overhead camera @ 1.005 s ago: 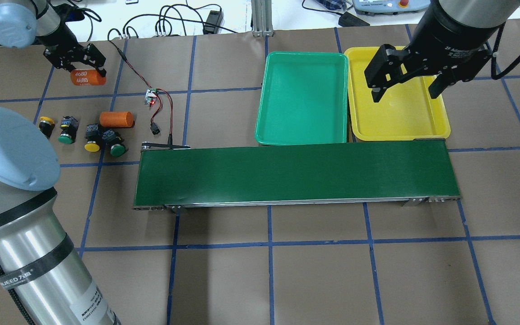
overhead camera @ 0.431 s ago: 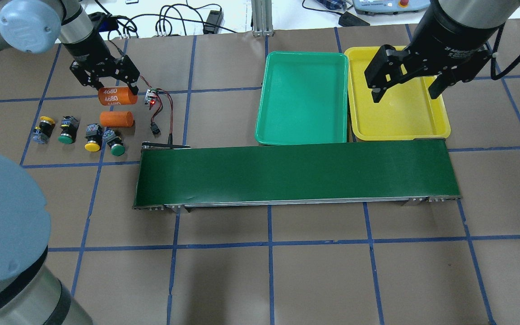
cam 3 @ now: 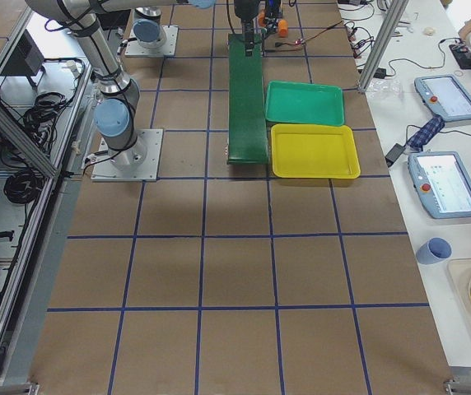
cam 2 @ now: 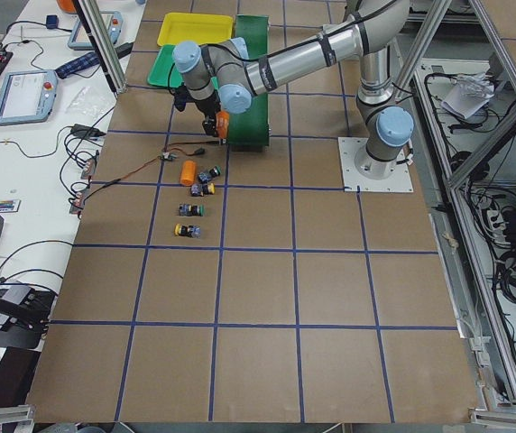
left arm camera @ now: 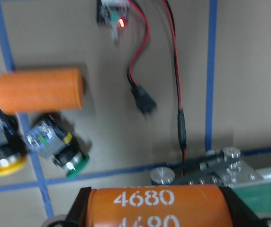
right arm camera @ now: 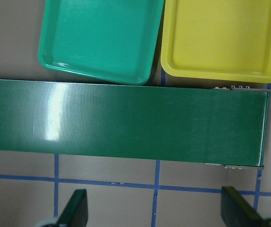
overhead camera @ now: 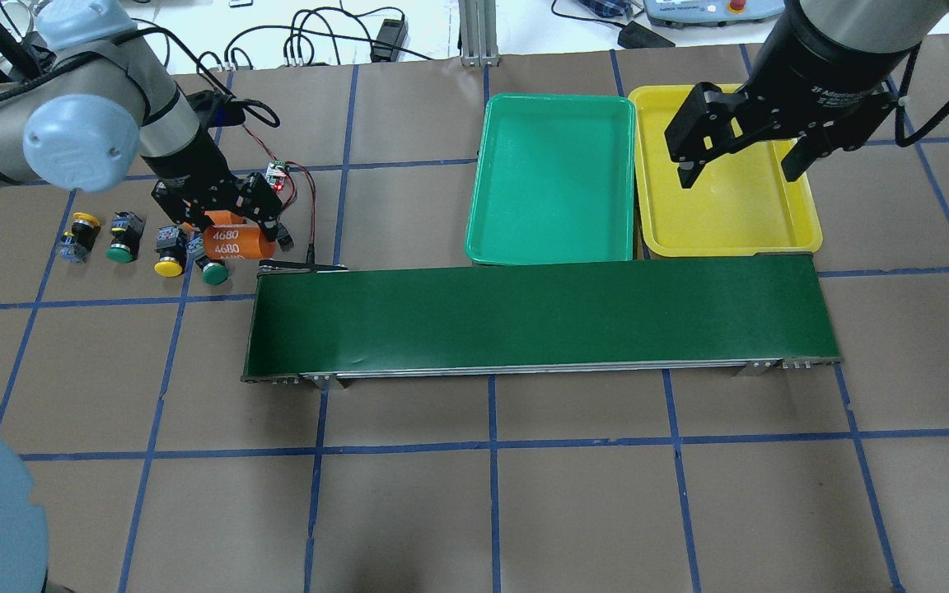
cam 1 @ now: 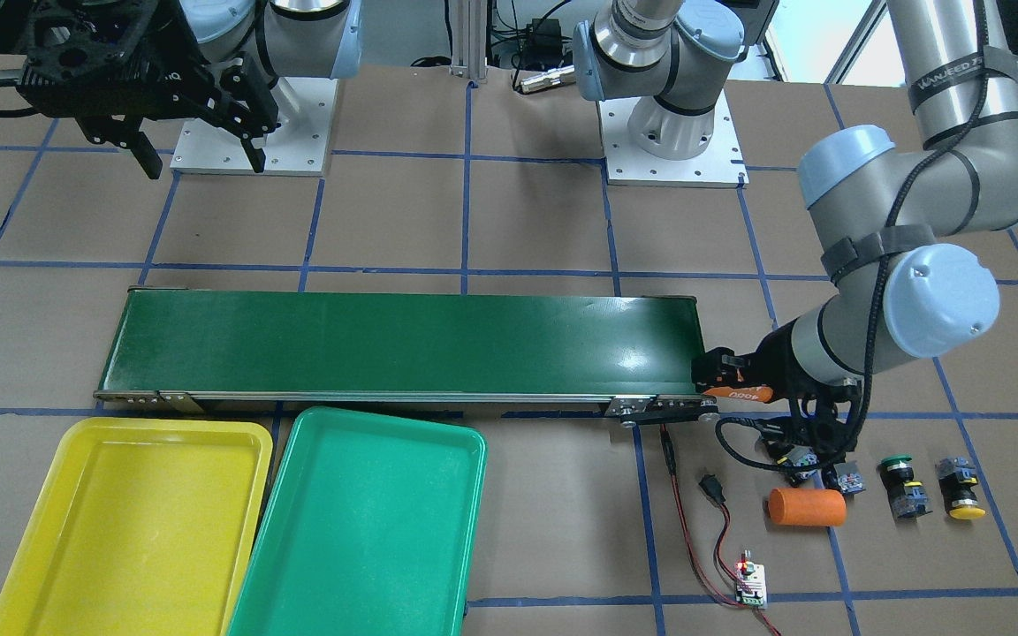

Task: Sort buttons by color to trays
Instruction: 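Carry the orange cylinder with the left gripper onto the belt's near end, then open the left gripper and lift it away from the cylinder, then reach the left gripper to the second orange cylinder and grasp it, then carry the second orange cylinder with the left gripper onto the belt, then withdraw the left gripper while the right gripper lowers to the belt end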

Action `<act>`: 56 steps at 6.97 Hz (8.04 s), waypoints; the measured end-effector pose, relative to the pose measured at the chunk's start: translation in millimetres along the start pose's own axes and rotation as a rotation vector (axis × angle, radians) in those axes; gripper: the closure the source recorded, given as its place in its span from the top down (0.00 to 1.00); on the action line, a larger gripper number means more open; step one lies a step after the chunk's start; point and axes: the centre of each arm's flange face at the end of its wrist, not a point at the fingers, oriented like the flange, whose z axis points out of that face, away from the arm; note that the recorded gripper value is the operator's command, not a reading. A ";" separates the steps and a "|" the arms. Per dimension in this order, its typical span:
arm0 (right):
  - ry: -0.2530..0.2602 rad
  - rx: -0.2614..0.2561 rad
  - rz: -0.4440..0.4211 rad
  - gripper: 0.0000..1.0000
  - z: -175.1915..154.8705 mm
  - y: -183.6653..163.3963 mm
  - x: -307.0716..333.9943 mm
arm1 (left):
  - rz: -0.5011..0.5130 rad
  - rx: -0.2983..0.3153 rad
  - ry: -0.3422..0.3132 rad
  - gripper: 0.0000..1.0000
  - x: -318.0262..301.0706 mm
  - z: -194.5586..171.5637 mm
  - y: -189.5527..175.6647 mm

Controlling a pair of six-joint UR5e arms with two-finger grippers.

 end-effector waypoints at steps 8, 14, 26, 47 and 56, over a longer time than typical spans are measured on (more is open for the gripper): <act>0.000 -0.004 -0.001 1.00 1.8 0.9 0.0 | 0.050 -0.016 -0.014 1.00 48.3 47.9 41.9; -0.001 -0.005 -0.002 1.00 2.5 1.2 -0.7 | -0.003 0.147 -0.109 1.00 -7.8 -69.0 12.4; 0.000 -0.010 -0.003 1.00 5.2 6.8 -0.7 | -0.022 0.163 -0.055 1.00 -138.0 36.8 -105.7; 0.001 0.000 -0.004 1.00 0.2 10.3 -0.5 | -0.042 0.031 0.026 0.00 18.2 16.3 25.0; 0.001 -0.001 -0.004 1.00 0.6 10.5 -0.6 | 0.012 0.037 0.018 1.00 55.5 36.5 52.1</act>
